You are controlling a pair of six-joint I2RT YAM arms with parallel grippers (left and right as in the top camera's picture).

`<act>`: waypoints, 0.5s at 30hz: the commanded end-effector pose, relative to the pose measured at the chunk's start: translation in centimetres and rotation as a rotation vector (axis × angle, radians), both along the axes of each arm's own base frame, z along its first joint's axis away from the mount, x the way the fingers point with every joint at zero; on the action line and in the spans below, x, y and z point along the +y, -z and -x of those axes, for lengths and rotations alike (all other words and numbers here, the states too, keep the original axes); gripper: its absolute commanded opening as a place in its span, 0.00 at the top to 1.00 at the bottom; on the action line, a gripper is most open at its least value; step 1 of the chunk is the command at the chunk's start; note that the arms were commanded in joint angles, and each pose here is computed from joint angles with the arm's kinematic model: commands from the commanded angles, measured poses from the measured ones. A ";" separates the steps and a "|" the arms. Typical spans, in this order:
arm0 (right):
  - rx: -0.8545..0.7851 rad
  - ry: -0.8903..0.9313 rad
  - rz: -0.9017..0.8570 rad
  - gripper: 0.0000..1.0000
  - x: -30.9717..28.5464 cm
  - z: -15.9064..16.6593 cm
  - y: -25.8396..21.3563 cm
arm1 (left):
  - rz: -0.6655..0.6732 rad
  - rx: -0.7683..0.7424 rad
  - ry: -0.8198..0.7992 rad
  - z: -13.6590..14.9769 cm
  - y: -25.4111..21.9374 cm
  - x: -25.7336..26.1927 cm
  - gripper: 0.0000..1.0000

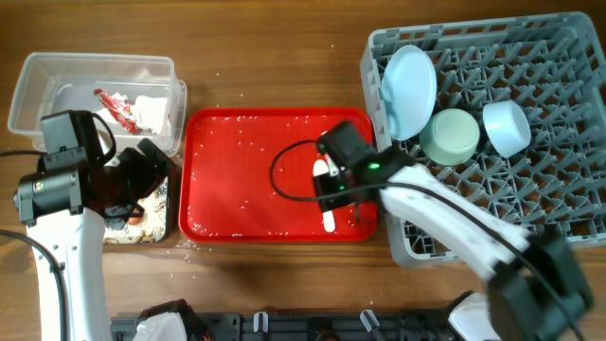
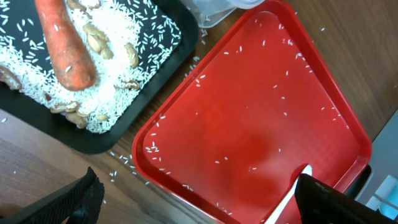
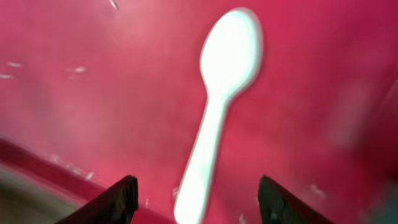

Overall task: Sort waste into correct bins and load items into the dishwasher rack
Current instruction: 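Reach the right gripper down and grasp the white spoon on the red tray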

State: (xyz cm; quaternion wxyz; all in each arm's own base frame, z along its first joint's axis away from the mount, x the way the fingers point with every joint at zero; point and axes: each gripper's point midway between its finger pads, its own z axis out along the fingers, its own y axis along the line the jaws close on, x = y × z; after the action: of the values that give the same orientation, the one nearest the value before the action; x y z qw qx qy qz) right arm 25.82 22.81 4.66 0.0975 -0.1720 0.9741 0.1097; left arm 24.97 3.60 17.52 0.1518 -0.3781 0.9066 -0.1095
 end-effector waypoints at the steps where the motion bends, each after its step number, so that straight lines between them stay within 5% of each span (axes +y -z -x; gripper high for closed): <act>1: 0.096 -0.006 0.077 0.46 -0.2 0.7 5.4 | 0.005 -0.001 0.015 0.1 0.1 0.0 0.00; 4: 0.186 -0.069 0.155 0.70 -1.5 2.4 8.0 | 0.005 -0.002 0.015 0.0 0.1 0.0 0.00; 6: 0.246 -0.039 0.184 0.96 -2.1 3.4 9.0 | 0.005 -0.001 0.015 0.0 0.1 0.0 0.00; 15: 0.060 0.030 0.060 0.96 -0.7 0.2 1.5 | 0.005 -0.002 0.015 0.0 0.1 0.0 0.00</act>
State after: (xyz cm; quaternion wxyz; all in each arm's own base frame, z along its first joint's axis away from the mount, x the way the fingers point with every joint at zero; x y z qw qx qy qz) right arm 25.20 22.60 1.30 0.0350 -0.1636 0.9826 0.0811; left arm 24.92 3.54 17.47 0.1497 -0.3783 0.9068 -0.1109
